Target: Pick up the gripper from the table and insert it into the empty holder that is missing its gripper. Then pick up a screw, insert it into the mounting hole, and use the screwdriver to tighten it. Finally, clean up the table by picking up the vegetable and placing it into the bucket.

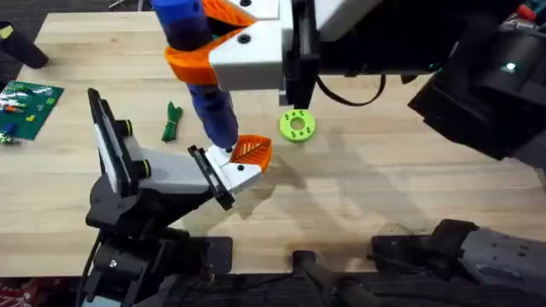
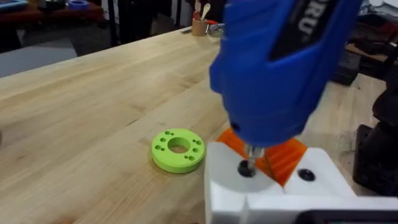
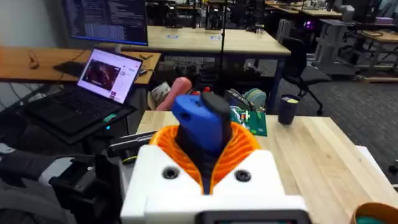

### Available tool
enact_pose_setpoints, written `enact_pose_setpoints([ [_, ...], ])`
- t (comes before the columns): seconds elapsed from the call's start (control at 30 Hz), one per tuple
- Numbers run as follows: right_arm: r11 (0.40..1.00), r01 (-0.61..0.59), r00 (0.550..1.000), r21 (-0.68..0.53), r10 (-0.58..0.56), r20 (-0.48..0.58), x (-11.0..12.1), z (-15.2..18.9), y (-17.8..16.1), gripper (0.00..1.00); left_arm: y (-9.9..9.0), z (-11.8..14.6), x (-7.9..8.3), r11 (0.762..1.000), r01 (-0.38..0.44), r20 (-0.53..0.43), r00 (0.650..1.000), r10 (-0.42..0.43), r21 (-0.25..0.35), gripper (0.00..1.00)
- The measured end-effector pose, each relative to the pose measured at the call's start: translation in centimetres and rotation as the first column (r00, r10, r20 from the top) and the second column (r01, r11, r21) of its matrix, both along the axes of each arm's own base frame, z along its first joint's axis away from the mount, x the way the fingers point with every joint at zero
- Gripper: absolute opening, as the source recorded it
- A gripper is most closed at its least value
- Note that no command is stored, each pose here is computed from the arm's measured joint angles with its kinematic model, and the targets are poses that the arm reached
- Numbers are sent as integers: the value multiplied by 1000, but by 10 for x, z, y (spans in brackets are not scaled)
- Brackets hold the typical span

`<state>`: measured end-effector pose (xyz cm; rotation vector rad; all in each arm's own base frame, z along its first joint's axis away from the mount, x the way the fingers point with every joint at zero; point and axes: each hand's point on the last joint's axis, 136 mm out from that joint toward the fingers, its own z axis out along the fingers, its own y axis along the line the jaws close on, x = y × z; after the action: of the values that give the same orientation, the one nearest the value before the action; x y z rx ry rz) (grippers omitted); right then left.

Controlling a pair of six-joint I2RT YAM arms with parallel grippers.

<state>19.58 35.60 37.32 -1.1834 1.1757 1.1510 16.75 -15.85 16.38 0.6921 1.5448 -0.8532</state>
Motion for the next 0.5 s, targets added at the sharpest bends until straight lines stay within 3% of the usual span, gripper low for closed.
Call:
enact_pose_setpoints([
  [0.5, 1000, -10, 1000, -5, 10, -1, 1, -1, 2, 48, 0, 0, 0, 1000, 0, -2, 1000, 0, -1, 14],
])
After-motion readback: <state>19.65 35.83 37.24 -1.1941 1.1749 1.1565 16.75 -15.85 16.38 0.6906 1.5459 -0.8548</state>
